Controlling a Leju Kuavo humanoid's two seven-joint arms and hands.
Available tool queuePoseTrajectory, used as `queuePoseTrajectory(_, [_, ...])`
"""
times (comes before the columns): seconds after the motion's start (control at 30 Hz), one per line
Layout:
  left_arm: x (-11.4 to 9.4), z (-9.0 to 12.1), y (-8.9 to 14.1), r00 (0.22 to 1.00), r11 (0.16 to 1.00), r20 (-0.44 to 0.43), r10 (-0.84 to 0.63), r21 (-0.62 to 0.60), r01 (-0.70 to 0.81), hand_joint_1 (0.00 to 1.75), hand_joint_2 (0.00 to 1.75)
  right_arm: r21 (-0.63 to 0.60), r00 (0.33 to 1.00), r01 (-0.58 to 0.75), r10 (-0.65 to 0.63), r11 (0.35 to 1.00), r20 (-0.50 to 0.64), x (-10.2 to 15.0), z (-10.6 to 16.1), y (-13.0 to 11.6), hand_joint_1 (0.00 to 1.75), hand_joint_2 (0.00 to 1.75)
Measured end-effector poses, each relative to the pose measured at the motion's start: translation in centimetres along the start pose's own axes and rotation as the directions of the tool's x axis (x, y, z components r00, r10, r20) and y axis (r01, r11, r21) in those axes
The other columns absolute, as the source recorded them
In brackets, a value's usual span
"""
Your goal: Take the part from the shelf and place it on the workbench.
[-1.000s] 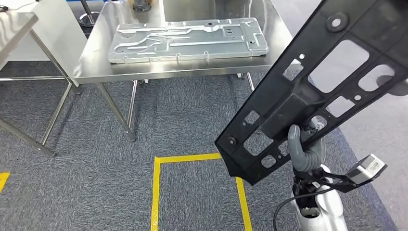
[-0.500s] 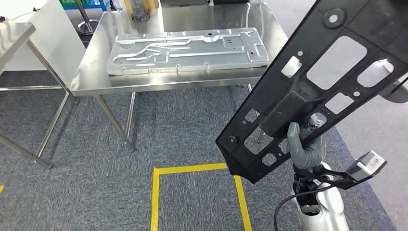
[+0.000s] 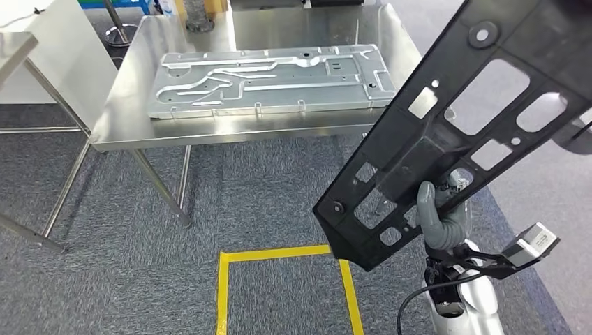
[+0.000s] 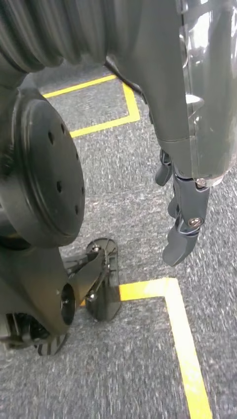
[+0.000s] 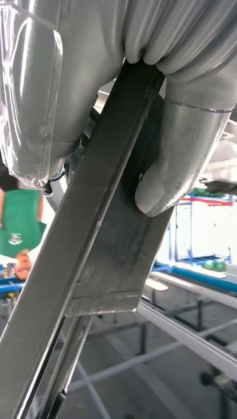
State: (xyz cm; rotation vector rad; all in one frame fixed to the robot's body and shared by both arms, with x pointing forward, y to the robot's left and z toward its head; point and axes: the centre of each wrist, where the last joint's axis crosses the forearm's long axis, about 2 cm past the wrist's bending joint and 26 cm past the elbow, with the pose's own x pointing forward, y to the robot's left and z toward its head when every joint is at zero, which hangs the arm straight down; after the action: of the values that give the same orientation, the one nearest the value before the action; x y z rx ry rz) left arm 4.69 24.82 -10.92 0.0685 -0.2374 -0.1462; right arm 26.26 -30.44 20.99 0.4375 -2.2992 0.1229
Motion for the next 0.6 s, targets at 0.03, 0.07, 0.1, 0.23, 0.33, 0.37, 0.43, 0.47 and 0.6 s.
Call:
queuePoseTrajectory(0.03, [0.07, -0.01, -0.01, 1.000, 1.000, 0.001, 0.000, 0.000, 0.000, 0.00, 1.75, 0.001, 1.000, -0.001, 0.001, 1.000, 0.002, 0.04, -0.05, -0.01, 1.75, 1.75])
queuePoseTrajectory(0.07, [0.15, -0.01, -0.01, 1.000, 1.000, 0.003, 0.001, -0.001, -0.001, 0.00, 1.75, 0.001, 1.000, -0.002, 0.002, 1.000, 0.004, 0.08, -0.11, -0.02, 1.75, 1.75])
queuePoseTrajectory(0.1, [0.22, -0.02, 0.00, 1.000, 1.000, 0.005, 0.002, -0.001, -0.002, 0.00, 1.75, 0.002, 1.000, -0.002, 0.002, 1.000, 0.006, 0.11, -0.17, -0.03, 1.75, 1.75])
queuePoseTrajectory(0.23, [0.27, -0.03, 0.00, 1.000, 1.000, 0.008, 0.007, -0.004, -0.007, 0.00, 1.75, 0.004, 1.000, -0.004, 0.004, 1.000, 0.006, 0.14, -0.29, -0.05, 1.75, 1.75])
queuePoseTrajectory(0.33, [0.33, -0.04, 0.01, 1.000, 1.000, 0.008, 0.008, -0.004, -0.008, 0.00, 1.75, 0.005, 1.000, -0.005, 0.005, 1.000, 0.005, 0.14, -0.30, -0.05, 1.75, 1.75])
queuePoseTrajectory(0.37, [0.24, -0.02, -0.01, 1.000, 1.000, 0.005, 0.007, -0.004, -0.007, 0.00, 1.75, 0.005, 1.000, -0.005, 0.005, 1.000, 0.005, 0.14, -0.29, -0.05, 1.75, 1.75])
queuePoseTrajectory(0.43, [0.18, -0.02, -0.02, 1.000, 1.000, 0.003, 0.007, -0.004, -0.007, 0.00, 1.75, 0.005, 1.000, -0.005, 0.005, 1.000, 0.003, 0.14, -0.24, -0.03, 1.75, 1.75])
queuePoseTrajectory(0.47, [0.22, -0.02, -0.02, 1.000, 1.000, 0.003, 0.007, -0.004, -0.007, 0.00, 1.75, 0.005, 1.000, -0.005, 0.005, 1.000, 0.001, 0.14, -0.20, -0.03, 1.75, 1.75])
queuePoseTrajectory(0.6, [0.26, -0.01, -0.11, 1.000, 1.000, 0.005, 0.002, -0.005, -0.002, 0.00, 1.75, 0.000, 1.000, -0.004, 0.004, 1.000, 0.005, 0.16, -0.10, 0.06, 1.75, 1.75])
